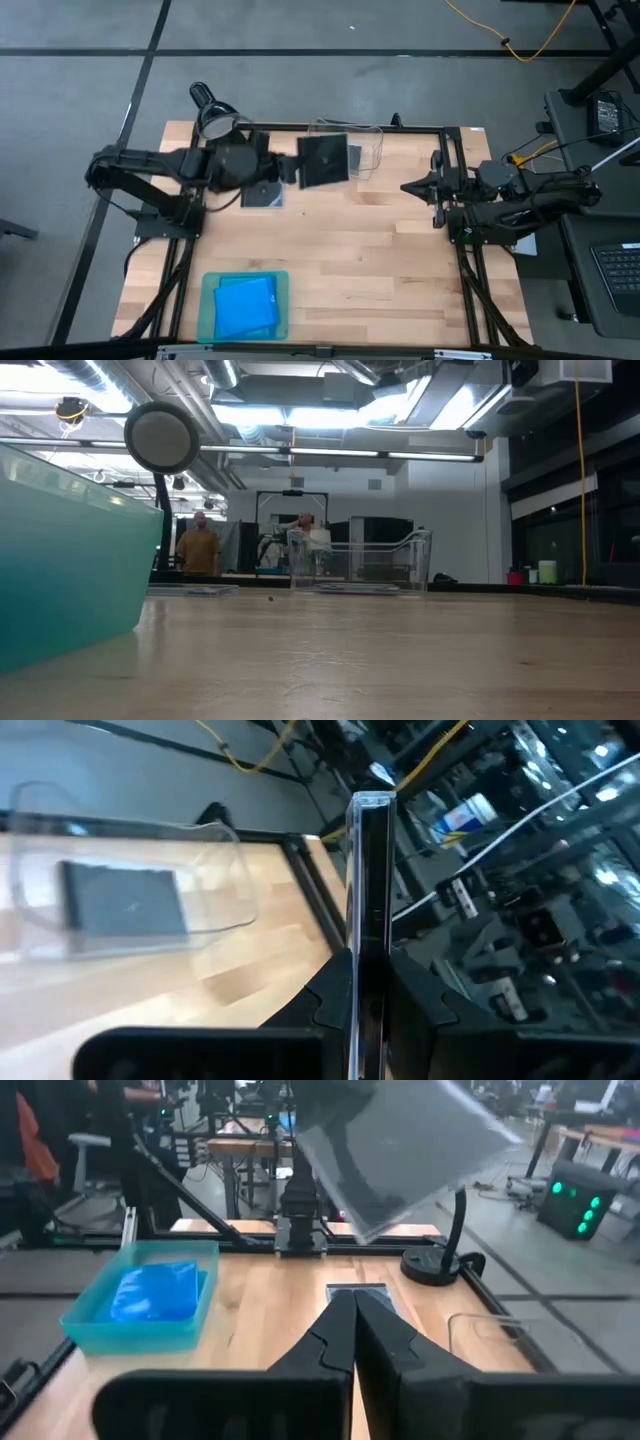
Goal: Pick & place jewel cases by type
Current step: Put the right black CD case into the transparent bin
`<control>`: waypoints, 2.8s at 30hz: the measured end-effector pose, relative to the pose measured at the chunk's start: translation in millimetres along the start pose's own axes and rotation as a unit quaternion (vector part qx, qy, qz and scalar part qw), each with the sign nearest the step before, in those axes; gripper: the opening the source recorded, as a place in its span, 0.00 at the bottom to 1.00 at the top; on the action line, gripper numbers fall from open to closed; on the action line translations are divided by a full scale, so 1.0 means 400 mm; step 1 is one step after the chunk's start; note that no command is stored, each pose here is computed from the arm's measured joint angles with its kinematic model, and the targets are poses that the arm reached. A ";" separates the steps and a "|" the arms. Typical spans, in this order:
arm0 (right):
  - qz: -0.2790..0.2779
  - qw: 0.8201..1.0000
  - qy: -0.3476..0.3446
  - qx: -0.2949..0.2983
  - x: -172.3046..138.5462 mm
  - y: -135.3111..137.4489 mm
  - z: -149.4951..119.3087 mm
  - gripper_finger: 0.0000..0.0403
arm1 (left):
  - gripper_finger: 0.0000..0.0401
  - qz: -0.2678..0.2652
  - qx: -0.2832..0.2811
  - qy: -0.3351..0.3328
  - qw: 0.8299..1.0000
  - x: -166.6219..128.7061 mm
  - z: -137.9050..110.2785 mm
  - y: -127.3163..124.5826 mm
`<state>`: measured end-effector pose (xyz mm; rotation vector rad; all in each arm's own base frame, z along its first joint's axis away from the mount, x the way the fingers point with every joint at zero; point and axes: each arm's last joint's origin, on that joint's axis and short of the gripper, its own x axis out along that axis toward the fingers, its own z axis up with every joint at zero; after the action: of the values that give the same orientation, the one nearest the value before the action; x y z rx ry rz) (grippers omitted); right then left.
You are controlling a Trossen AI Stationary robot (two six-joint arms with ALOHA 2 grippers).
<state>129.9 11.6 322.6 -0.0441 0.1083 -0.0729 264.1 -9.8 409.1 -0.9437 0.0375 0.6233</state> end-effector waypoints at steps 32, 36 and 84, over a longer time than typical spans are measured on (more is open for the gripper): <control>-0.036 0.995 -0.020 -0.090 -0.030 -0.012 0.009 0.02 | 0.07 -0.110 -0.048 0.128 0.985 0.338 0.242 0.210; -0.051 0.995 -0.022 -0.088 -0.035 -0.015 0.011 0.02 | 0.07 -0.115 -0.047 0.130 0.984 0.378 0.252 0.240; -0.085 0.991 -0.007 -0.103 -0.036 -0.020 0.006 0.02 | 0.07 0.011 -0.007 0.192 0.981 0.609 0.154 0.468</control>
<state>115.2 4.9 326.7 -0.2607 0.0983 -0.2318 354.4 234.7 235.1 -1.0672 0.3877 0.4542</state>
